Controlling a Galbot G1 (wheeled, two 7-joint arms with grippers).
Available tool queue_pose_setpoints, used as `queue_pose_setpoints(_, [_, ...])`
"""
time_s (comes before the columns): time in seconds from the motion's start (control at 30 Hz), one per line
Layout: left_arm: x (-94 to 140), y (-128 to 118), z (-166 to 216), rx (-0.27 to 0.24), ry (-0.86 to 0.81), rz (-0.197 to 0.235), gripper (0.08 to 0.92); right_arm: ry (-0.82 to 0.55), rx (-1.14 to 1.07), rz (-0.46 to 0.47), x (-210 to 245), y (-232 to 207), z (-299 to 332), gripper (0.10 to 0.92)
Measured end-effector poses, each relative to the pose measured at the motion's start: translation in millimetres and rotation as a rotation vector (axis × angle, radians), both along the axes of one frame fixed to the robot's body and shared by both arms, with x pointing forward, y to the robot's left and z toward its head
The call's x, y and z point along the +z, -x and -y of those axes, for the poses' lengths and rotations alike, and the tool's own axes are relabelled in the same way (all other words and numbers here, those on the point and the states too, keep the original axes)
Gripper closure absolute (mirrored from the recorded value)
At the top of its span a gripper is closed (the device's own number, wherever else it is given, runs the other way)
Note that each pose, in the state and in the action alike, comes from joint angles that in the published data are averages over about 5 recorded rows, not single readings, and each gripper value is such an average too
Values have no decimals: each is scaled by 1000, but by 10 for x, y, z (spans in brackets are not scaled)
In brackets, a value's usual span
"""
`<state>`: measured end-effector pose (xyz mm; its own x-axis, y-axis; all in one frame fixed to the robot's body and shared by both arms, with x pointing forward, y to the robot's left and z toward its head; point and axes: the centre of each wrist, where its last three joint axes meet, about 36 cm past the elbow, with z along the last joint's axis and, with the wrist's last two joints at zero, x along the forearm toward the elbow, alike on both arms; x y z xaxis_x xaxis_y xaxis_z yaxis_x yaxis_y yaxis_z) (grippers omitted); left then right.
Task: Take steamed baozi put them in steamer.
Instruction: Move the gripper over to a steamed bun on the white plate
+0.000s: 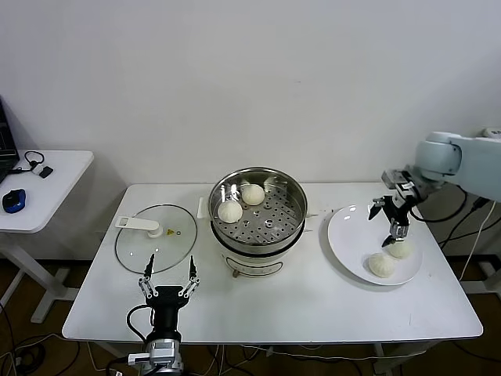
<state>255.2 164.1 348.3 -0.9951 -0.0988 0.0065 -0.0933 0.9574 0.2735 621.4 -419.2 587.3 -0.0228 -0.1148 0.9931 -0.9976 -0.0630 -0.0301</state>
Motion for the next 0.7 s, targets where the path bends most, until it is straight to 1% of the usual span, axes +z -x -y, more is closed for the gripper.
queue_pose_setpoints(0.43, [-79, 3, -19, 9, -18, -10, 177, 11, -5, -46, -650, 62, 276, 200])
queue_pose_setpoints(0.7, [-117, -14, -28, 12, -22, -14, 177, 10, -10, -58, -907, 69, 356, 200])
